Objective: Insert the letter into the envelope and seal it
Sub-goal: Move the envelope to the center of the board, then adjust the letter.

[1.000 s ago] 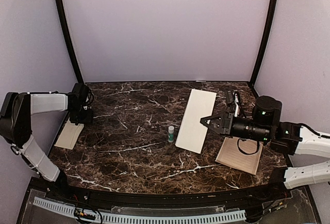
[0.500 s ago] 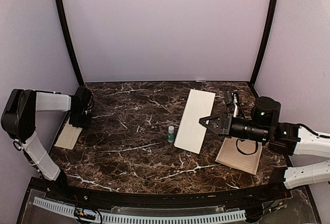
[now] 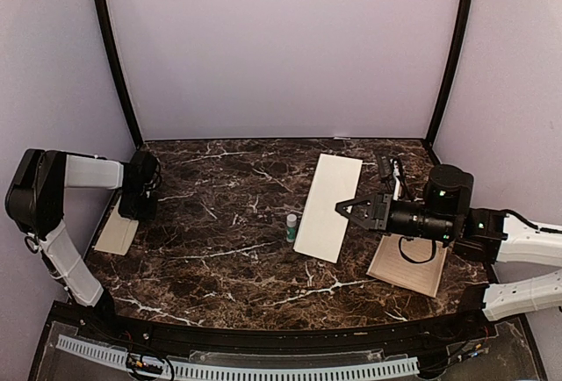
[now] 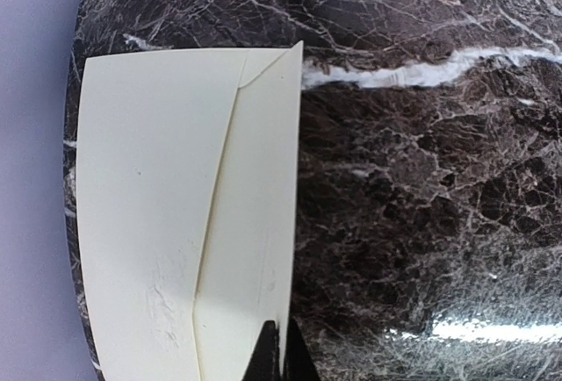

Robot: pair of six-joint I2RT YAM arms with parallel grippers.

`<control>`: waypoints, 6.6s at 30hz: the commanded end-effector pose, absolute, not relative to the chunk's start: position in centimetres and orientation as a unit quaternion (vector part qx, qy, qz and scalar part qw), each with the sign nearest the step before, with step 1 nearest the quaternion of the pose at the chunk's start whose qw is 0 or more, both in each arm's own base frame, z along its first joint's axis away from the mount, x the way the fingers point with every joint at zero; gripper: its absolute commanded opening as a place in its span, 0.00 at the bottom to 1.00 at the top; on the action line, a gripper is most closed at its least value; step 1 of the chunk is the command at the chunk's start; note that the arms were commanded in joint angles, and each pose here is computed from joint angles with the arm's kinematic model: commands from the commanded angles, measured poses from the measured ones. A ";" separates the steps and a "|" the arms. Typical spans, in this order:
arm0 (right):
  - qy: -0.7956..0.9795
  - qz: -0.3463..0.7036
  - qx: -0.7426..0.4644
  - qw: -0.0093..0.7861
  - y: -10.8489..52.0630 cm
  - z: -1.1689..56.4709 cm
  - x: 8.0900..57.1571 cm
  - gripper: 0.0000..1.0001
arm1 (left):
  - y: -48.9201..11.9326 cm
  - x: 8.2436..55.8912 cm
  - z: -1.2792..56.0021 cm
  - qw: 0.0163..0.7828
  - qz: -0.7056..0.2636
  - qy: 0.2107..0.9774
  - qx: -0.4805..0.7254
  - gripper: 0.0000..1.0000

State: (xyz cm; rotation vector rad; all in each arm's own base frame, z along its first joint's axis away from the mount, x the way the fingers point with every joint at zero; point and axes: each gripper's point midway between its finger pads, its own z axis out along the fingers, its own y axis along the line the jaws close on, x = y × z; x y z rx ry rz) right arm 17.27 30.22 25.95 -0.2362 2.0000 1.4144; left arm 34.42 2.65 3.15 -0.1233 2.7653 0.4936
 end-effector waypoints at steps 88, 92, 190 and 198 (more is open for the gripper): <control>0.817 0.493 -0.177 0.241 43.6 24.3 16.3 0.00 | -17.9 23.1 8.5 0.190 -0.313 0.930 -0.041 0.75; 0.825 0.483 -0.188 0.224 45.8 23.1 17.0 0.00 | -17.4 22.4 7.7 0.190 -0.314 0.929 -0.053 0.70; 0.895 0.406 -0.147 0.116 49.7 7.8 21.5 0.00 | -19.8 18.7 2.2 0.123 -0.435 0.883 -0.123 0.00; 0.902 0.373 -0.137 0.169 46.4 11.1 22.3 0.00 | -18.4 18.8 0.8 0.132 -0.390 0.901 -0.136 0.00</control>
